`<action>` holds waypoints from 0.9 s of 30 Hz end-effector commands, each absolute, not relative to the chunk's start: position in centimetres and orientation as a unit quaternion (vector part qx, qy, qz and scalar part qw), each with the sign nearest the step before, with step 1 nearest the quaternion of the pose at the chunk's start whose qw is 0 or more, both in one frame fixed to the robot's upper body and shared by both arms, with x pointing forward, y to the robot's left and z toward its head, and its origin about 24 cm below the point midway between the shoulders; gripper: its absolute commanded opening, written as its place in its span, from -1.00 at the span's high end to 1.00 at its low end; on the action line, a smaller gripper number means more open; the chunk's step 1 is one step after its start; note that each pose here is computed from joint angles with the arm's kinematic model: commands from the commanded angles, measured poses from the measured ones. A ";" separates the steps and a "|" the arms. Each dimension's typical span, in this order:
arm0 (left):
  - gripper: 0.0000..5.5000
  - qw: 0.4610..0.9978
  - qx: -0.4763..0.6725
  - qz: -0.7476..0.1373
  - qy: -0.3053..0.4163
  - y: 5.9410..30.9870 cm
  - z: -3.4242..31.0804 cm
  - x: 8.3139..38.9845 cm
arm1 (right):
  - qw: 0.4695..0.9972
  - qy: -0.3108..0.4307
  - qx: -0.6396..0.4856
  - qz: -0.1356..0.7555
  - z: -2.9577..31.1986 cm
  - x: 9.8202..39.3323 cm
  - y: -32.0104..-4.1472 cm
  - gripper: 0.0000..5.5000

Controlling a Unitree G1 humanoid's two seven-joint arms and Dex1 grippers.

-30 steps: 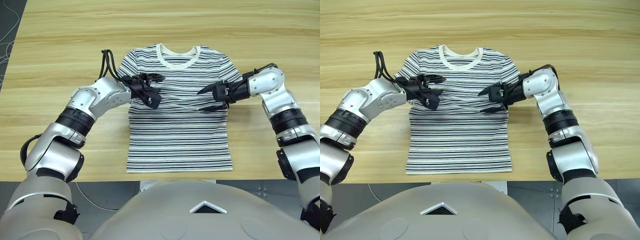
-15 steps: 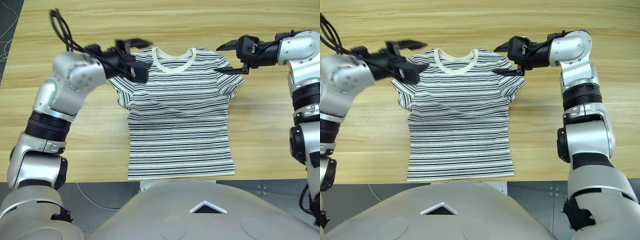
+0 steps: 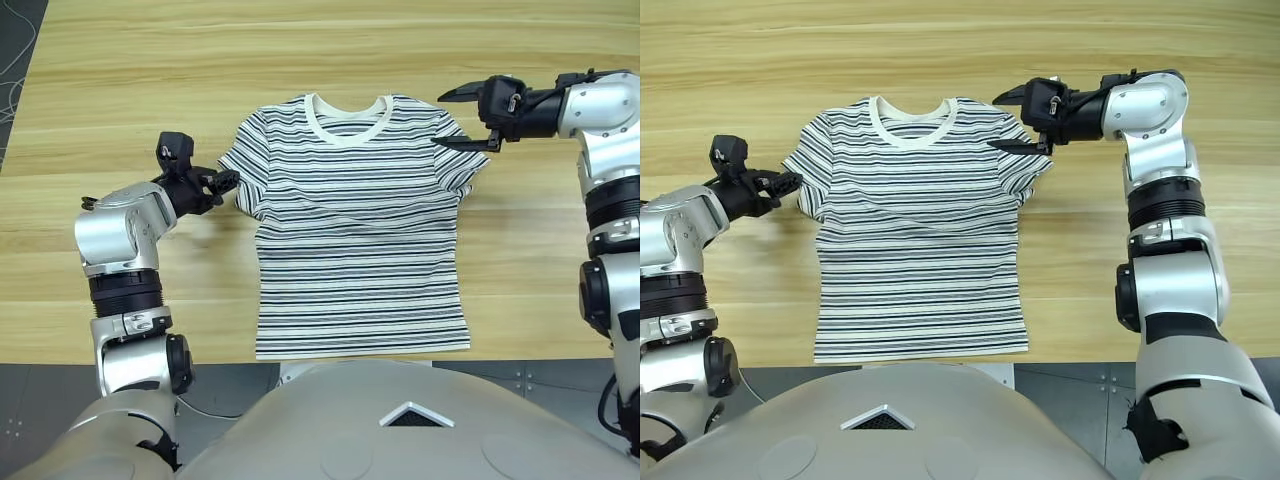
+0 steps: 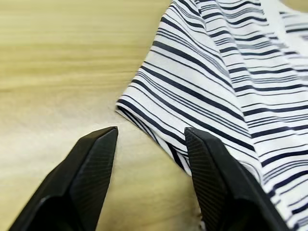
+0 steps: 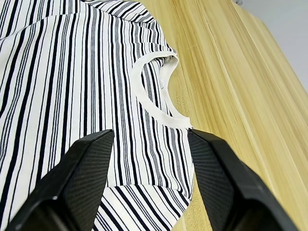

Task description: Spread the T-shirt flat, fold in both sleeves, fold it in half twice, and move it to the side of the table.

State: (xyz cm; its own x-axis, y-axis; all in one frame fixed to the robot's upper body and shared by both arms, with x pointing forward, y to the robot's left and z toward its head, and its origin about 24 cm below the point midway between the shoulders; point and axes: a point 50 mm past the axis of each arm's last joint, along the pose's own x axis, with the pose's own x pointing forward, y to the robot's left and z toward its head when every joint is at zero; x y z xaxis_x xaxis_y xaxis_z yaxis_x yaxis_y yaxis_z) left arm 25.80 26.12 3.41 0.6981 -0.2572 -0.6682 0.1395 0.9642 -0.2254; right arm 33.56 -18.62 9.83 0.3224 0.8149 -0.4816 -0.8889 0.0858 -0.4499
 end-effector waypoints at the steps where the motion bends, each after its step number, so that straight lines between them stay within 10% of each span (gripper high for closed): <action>1: 0.06 0.887 -0.149 -0.085 0.428 25.4 0.4 24.1 | 0.734 0.049 -0.349 0.581 10.1 33.3 -18.8 -0.03; 13: 0.06 0.862 -0.208 -0.060 0.459 24.2 -3.7 23.8 | 0.726 0.050 -0.358 0.586 10.1 33.0 -18.7 -0.03; 27: 0.96 0.872 -0.216 -0.082 0.431 23.7 -2.6 24.7 | 0.725 0.057 -0.362 0.584 9.8 33.0 -18.8 -0.04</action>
